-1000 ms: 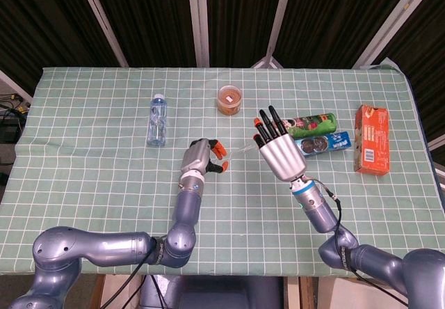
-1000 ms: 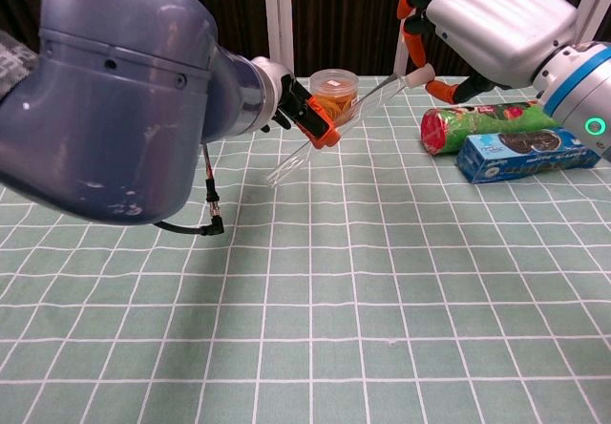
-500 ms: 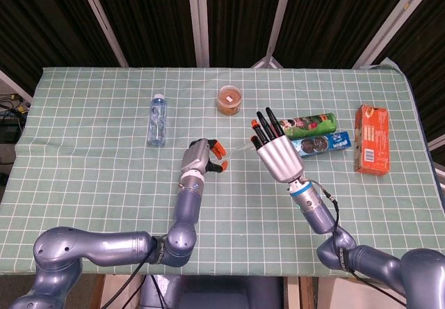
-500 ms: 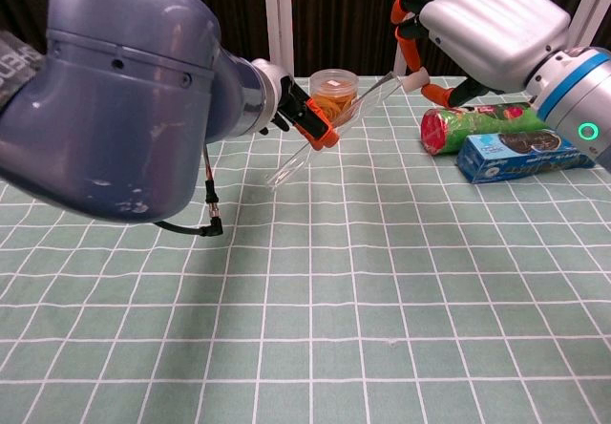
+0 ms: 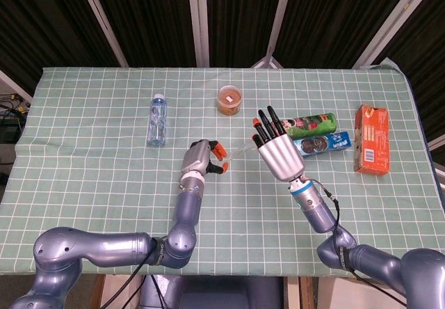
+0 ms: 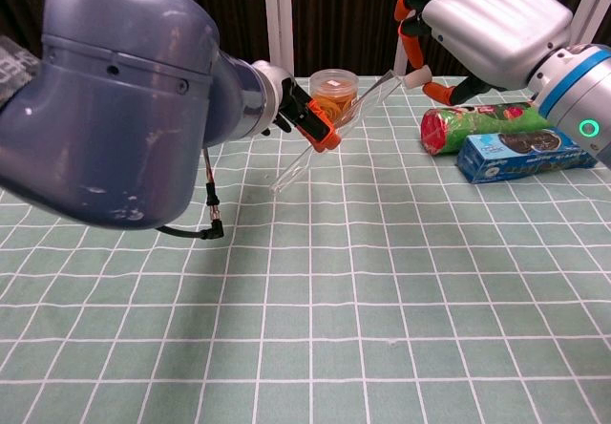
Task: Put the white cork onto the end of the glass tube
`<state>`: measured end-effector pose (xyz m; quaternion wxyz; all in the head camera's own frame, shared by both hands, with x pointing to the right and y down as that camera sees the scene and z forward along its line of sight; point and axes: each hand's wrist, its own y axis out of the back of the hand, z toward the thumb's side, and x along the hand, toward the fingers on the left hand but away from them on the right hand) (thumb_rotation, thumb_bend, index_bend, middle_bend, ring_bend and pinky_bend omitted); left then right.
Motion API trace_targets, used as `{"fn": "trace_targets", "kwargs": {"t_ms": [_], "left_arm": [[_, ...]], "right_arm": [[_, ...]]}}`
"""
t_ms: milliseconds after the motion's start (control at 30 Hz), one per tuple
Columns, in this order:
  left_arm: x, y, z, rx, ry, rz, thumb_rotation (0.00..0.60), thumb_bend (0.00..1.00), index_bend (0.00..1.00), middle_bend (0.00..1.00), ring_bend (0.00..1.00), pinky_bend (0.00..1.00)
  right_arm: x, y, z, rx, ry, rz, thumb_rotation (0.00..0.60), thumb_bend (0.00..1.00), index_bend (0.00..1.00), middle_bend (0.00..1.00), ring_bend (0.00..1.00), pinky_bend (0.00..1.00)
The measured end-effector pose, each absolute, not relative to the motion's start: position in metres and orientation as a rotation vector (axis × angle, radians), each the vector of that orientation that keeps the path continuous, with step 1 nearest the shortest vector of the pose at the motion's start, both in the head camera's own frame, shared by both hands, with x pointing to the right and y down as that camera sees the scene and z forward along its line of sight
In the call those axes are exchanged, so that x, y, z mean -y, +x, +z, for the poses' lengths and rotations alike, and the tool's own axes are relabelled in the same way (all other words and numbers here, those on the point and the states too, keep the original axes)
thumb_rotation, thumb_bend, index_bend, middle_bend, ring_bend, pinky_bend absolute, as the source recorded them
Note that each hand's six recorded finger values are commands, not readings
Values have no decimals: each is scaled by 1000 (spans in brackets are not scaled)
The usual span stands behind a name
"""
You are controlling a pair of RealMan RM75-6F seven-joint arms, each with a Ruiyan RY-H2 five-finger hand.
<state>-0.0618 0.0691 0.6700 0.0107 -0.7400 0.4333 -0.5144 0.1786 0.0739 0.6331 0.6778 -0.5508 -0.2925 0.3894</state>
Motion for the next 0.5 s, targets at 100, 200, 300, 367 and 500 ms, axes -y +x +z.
{"fn": "trace_targets", "kwargs": {"t_ms": [100,200,300,367,500], "left_arm": [[-69,-62,670,-1354,-2306,-1603,600,619,573,473,128,0],[-69,-62,669,-1352,-2306,-1600,600,618,572,474,129,0],[-69,-61,670,-1350,-2306,-1601,600,618,572,474,129,0],[-69,-61,670,-1349,-2308,-1601,600,618,572,473,129,0],[-71,-58,669,-1344,-2315,-1600,600,618,571,473,128,0]], "right_arm": [[-73,179,632,660,-1239,874,600,369,656,263,110,0],[-73,179,632,662,-1239,874,600,369,655,263,110,0],[-72,181,631,663,-1237,875,600,369,656,263,110,0],[-71,181,630,664,-1235,876,600,369,656,263,110,0],[-71,181,630,662,-1235,876,600,370,656,263,110,0]]}}
